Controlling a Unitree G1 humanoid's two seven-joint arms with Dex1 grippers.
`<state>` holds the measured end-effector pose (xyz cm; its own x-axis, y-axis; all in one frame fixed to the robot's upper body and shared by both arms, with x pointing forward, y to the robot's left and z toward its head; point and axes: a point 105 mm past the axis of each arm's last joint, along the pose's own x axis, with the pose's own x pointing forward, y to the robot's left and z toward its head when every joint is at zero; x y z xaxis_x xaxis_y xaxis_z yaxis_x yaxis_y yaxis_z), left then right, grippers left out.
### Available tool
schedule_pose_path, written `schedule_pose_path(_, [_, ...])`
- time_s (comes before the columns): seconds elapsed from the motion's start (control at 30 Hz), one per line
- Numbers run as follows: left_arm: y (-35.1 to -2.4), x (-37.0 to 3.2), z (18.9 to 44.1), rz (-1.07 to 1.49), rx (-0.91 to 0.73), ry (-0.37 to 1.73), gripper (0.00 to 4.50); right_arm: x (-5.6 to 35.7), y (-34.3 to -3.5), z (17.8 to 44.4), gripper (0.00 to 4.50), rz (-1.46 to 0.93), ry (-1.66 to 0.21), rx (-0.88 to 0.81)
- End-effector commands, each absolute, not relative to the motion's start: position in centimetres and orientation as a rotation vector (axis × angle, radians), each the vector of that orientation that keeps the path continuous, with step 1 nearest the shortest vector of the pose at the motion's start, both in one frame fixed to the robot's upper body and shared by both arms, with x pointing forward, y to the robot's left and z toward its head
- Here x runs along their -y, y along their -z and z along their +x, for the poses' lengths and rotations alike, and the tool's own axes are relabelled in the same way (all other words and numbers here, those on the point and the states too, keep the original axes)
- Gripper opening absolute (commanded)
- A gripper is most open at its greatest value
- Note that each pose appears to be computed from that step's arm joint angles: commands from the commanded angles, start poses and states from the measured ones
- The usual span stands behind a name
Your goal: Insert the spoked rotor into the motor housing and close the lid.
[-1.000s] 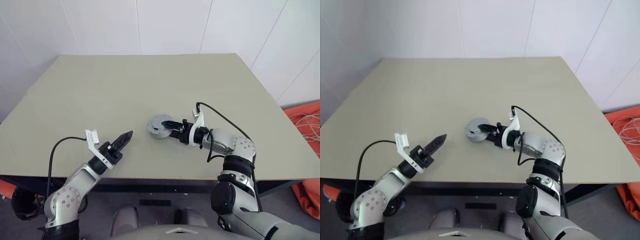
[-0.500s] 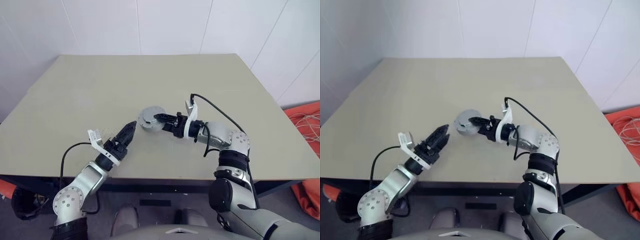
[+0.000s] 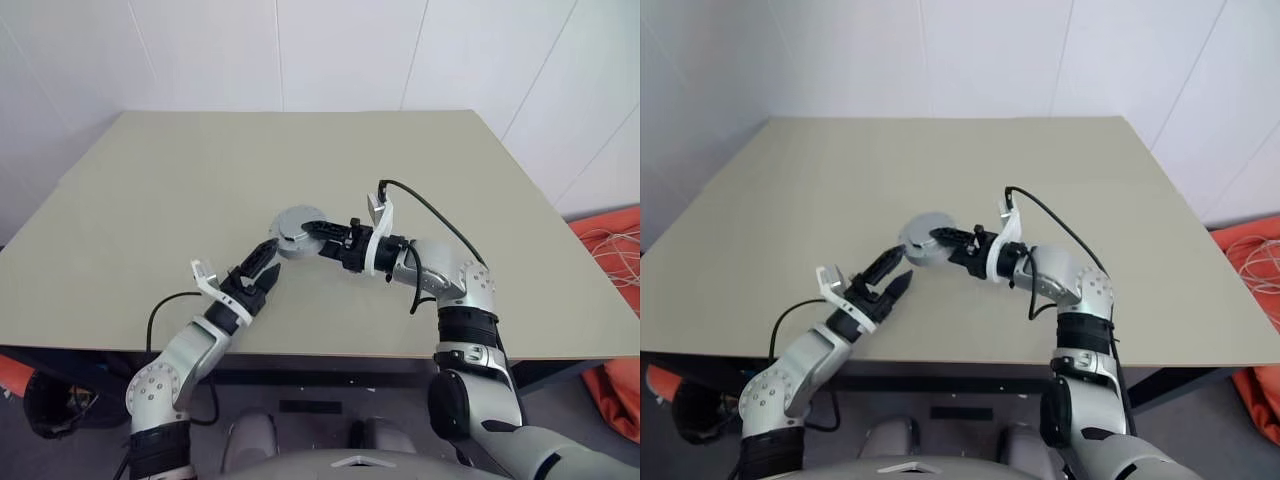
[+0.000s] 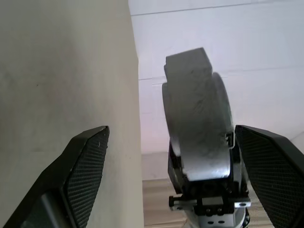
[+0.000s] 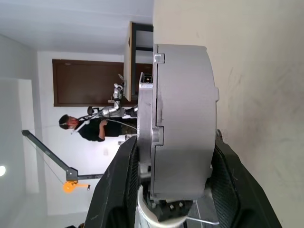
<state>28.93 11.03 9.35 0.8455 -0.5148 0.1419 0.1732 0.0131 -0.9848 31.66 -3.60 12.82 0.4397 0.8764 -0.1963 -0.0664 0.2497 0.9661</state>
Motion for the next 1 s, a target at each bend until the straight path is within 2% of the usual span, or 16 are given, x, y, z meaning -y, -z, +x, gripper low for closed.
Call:
schedule_pose_path(0.03, [-11.0, -10.8, 29.5, -1.500, -0.220, 0.616, 4.50, 3.1, -15.8, 31.1, 1.98, 1.149, -0.881, -0.810])
schedule_pose_path(0.43, [-10.3, -8.8, 30.1, -1.522, -0.316, 0.670, 4.50, 2.9, -15.8, 30.7, 1.98, 1.131, -0.898, -0.802])
schedule_pose_path(0.53, [-10.0, -8.6, 29.9, -1.518, -0.351, 0.675, 3.91, 2.9, -15.7, 30.7, 1.98, 1.130, -0.898, -0.799])
schedule_pose_path(0.7, [-9.5, -8.6, 29.7, -1.508, -0.377, 0.671, 2.35, 3.0, -15.6, 30.6, 1.98, 1.128, -0.894, -0.804])
schedule_pose_path(1.0, [-9.6, -8.9, 29.4, -1.521, -0.356, 0.668, 2.29, 2.9, -15.6, 30.5, 1.98, 1.131, -0.904, -0.798])
